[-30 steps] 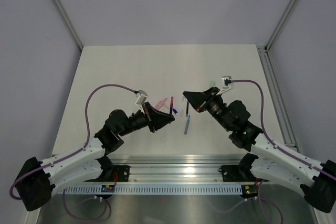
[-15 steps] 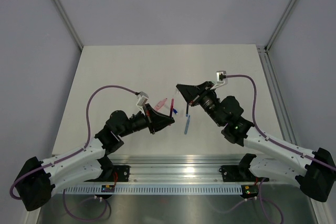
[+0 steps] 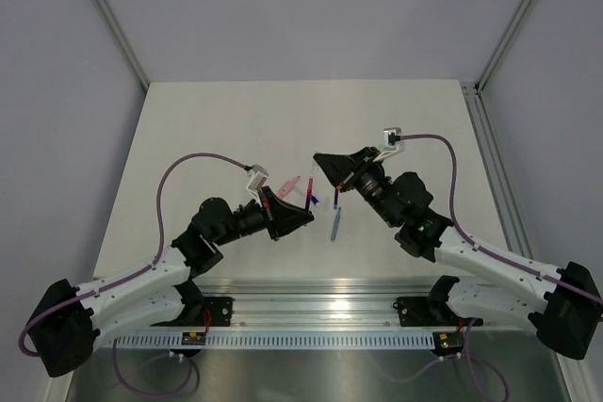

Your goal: Insert the pens into the pen caps

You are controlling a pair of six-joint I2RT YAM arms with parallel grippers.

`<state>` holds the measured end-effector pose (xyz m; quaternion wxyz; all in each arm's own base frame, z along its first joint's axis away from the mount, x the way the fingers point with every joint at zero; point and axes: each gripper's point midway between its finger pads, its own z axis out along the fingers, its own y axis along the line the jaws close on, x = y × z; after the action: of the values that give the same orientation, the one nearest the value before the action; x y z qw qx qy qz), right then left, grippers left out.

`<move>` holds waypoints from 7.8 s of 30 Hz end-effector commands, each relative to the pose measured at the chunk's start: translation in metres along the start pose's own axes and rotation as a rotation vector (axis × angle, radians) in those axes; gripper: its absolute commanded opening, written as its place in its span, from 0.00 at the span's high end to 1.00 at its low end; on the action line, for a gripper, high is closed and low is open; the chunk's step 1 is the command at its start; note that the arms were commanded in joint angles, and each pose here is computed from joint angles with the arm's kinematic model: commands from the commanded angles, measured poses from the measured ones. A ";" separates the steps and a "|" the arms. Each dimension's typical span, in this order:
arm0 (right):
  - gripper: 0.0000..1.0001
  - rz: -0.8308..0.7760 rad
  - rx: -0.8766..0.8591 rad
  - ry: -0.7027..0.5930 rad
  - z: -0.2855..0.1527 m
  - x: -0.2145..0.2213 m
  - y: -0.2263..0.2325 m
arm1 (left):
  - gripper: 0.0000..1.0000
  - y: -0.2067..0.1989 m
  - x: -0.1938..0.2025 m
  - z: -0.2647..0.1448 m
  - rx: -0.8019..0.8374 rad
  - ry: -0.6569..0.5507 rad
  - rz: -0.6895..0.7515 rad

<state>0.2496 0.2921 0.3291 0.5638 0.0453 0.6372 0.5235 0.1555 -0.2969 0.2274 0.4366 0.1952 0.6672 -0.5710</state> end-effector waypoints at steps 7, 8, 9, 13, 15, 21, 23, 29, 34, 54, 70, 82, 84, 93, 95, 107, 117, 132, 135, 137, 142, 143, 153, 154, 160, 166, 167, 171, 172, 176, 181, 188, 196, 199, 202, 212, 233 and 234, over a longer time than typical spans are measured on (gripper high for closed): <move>1.00 0.000 -0.066 -0.027 0.008 -0.012 0.026 | 1.00 -0.009 -0.012 0.002 0.041 -0.045 0.046; 1.00 0.000 -0.066 -0.025 0.008 -0.011 0.026 | 1.00 -0.009 -0.012 0.002 0.041 -0.045 0.047; 1.00 0.001 -0.067 -0.023 0.008 -0.011 0.027 | 1.00 -0.009 -0.012 0.002 0.039 -0.045 0.046; 1.00 -0.005 -0.073 -0.025 0.007 -0.012 0.029 | 1.00 -0.009 -0.012 0.003 0.040 -0.044 0.044; 1.00 -0.009 -0.075 -0.023 0.006 -0.012 0.030 | 1.00 -0.008 -0.012 0.002 0.036 -0.049 0.045; 1.00 -0.010 -0.072 -0.011 0.005 -0.008 0.028 | 1.00 -0.007 -0.012 0.002 0.028 -0.050 0.043; 1.00 -0.009 -0.068 -0.005 0.004 -0.007 0.028 | 1.00 -0.007 -0.012 0.002 0.028 -0.053 0.042; 1.00 -0.014 -0.062 0.007 0.000 -0.002 0.025 | 1.00 -0.007 -0.014 0.001 0.023 -0.062 0.045; 1.00 -0.005 -0.063 0.020 -0.005 0.002 0.024 | 1.00 -0.004 -0.013 0.001 0.011 -0.064 0.041; 1.00 -0.012 0.008 -0.011 -0.005 -0.006 0.015 | 1.00 -0.005 -0.010 0.004 0.030 -0.048 0.034; 1.00 -0.039 0.049 -0.023 0.011 -0.014 0.018 | 1.00 -0.006 -0.011 0.003 0.032 -0.053 0.036; 1.00 -0.033 0.049 0.010 0.002 0.000 0.008 | 1.00 -0.003 -0.012 0.001 0.013 -0.066 0.039; 1.00 -0.031 0.046 0.014 0.001 0.001 0.008 | 1.00 -0.002 -0.012 0.002 0.010 -0.065 0.038; 1.00 -0.022 0.036 0.034 -0.004 0.007 0.006 | 1.00 -0.001 -0.011 0.003 0.009 -0.060 0.035; 1.00 -0.022 0.034 0.038 -0.004 0.009 0.006 | 1.00 0.000 -0.010 0.003 0.007 -0.058 0.035; 1.00 -0.008 0.072 -0.002 0.003 -0.003 0.005 | 1.00 -0.001 -0.008 0.006 0.017 -0.045 0.031; 1.00 -0.010 0.075 0.014 0.007 0.003 0.003 | 1.00 -0.001 -0.007 0.007 0.018 -0.037 0.028; 0.99 -0.010 0.072 -0.024 0.008 -0.009 0.009 | 1.00 0.000 -0.005 0.007 0.018 -0.034 0.025; 0.99 -0.010 0.067 -0.023 0.008 -0.009 0.011 | 1.00 -0.001 -0.006 0.007 0.021 -0.037 0.027; 0.99 -0.011 0.067 -0.015 0.008 -0.007 0.009 | 1.00 -0.001 -0.007 0.007 0.020 -0.039 0.027; 1.00 -0.005 0.065 -0.016 0.006 -0.006 0.009 | 1.00 -0.001 -0.006 0.007 0.019 -0.038 0.027; 1.00 -0.004 0.063 -0.013 0.006 -0.005 0.009 | 1.00 -0.001 -0.007 0.007 0.019 -0.038 0.027; 1.00 -0.005 0.060 0.006 0.003 0.000 0.007 | 1.00 0.000 -0.007 0.007 0.014 -0.042 0.026; 1.00 -0.007 0.065 0.012 0.004 0.002 0.005 | 1.00 0.001 -0.007 0.007 0.014 -0.041 0.026; 1.00 -0.009 0.080 0.032 0.003 0.010 -0.002 | 1.00 0.000 -0.008 0.006 0.013 -0.048 0.030; 1.00 -0.011 0.082 0.051 0.001 0.018 -0.007 | 1.00 0.000 -0.008 0.006 0.012 -0.049 0.029; 1.00 -0.010 0.084 0.053 0.000 0.019 -0.008 | 1.00 0.001 -0.008 0.006 0.011 -0.050 0.029; 1.00 -0.004 0.072 0.058 -0.006 0.023 -0.008 | 1.00 0.001 -0.008 0.005 0.010 -0.052 0.030; 1.00 -0.003 0.071 0.061 -0.008 0.025 -0.009 | 1.00 0.001 -0.008 0.006 0.007 -0.053 0.028; 1.00 -0.005 0.060 0.068 -0.013 0.028 -0.008 | 1.00 0.002 -0.008 0.006 0.005 -0.053 0.026; 1.00 -0.022 0.048 0.083 -0.019 0.038 -0.008 | 1.00 0.002 -0.008 0.006 0.002 -0.057 0.023; 1.00 -0.073 0.040 0.111 -0.025 0.056 -0.009 | 1.00 -0.012 -0.016 0.009 0.065 -0.075 -0.004; 1.00 -0.111 0.034 0.089 -0.033 0.049 -0.006 | 1.00 -0.015 -0.021 0.005 0.065 -0.095 -0.022; 1.00 -0.120 0.023 0.100 -0.035 0.050 -0.004 | 1.00 -0.017 -0.023 0.005 0.064 -0.100 -0.031; 1.00 -0.135 0.008 0.110 -0.037 0.049 0.000 | 1.00 -0.021 -0.027 0.005 0.075 -0.099 -0.049; 1.00 -0.194 0.026 0.168 -0.042 0.045 0.004 | 1.00 -0.018 -0.023 0.008 0.061 -0.075 -0.084; 1.00 -0.175 0.109 -0.010 -0.037 0.005 0.000 | 1.00 -0.022 -0.013 0.027 0.086 -0.084 -0.133; 1.00 -0.178 0.112 -0.019 -0.036 0.002 0.001 | 1.00 -0.023 -0.013 0.027 0.087 -0.083 -0.131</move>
<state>0.2231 0.2769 0.2897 0.5883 0.0180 0.6841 0.4307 0.1380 -0.3235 0.2063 0.3556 0.1715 0.6843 -0.6131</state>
